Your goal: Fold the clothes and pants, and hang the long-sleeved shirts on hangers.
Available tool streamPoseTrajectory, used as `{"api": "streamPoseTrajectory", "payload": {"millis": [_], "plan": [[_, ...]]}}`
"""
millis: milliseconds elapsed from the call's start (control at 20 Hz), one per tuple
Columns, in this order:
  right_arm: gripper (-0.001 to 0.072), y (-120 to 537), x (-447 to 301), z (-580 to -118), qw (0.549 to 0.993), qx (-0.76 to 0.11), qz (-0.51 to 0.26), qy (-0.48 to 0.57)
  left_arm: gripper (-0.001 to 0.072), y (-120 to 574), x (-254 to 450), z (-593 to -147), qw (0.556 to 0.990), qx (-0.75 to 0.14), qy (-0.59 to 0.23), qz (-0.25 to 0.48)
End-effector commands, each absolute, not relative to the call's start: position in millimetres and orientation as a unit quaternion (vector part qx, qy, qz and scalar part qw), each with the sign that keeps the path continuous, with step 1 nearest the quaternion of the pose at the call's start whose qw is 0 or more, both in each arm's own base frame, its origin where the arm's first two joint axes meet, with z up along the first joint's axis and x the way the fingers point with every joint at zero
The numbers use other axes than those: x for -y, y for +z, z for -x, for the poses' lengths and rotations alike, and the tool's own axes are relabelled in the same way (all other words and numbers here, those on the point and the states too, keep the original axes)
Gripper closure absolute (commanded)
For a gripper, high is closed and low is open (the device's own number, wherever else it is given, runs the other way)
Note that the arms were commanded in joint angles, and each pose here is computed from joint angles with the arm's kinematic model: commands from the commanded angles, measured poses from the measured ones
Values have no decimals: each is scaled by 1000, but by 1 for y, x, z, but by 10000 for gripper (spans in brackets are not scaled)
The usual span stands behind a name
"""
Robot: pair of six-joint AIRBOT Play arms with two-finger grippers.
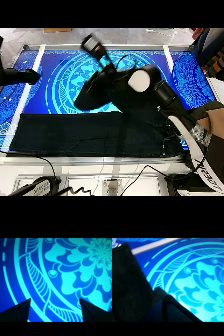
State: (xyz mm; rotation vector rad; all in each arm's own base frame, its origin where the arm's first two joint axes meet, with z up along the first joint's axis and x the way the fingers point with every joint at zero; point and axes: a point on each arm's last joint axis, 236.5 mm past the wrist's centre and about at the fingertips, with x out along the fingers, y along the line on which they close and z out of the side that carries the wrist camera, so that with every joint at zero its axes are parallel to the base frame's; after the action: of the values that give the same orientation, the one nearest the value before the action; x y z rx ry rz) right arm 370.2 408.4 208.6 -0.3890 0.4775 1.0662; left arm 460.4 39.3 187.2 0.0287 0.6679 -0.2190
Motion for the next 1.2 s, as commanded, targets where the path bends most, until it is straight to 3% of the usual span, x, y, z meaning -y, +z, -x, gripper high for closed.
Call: {"api": "streamPoseTrajectory", "payload": {"millis": [0,150,350,600,900,1150], "plan": [[692,173,-400,-337,766,-285,252,518,11,198,-54,-457,945,-314,-89,-16],[692,131,-318,-343,731,-426,281,453,11,195,-50,-456,943,-320,-95,-15],[692,101,-196,-308,624,-625,258,391,11,181,-22,-443,924,-358,-133,-1],[692,73,-128,-315,622,-694,179,315,11,144,47,-412,874,-438,-208,21],[692,19,-107,-229,529,-774,157,311,13,68,131,-363,802,-527,-279,24],[691,10,-117,-231,583,-734,143,316,13,4,181,-337,781,-553,-278,80]]}}
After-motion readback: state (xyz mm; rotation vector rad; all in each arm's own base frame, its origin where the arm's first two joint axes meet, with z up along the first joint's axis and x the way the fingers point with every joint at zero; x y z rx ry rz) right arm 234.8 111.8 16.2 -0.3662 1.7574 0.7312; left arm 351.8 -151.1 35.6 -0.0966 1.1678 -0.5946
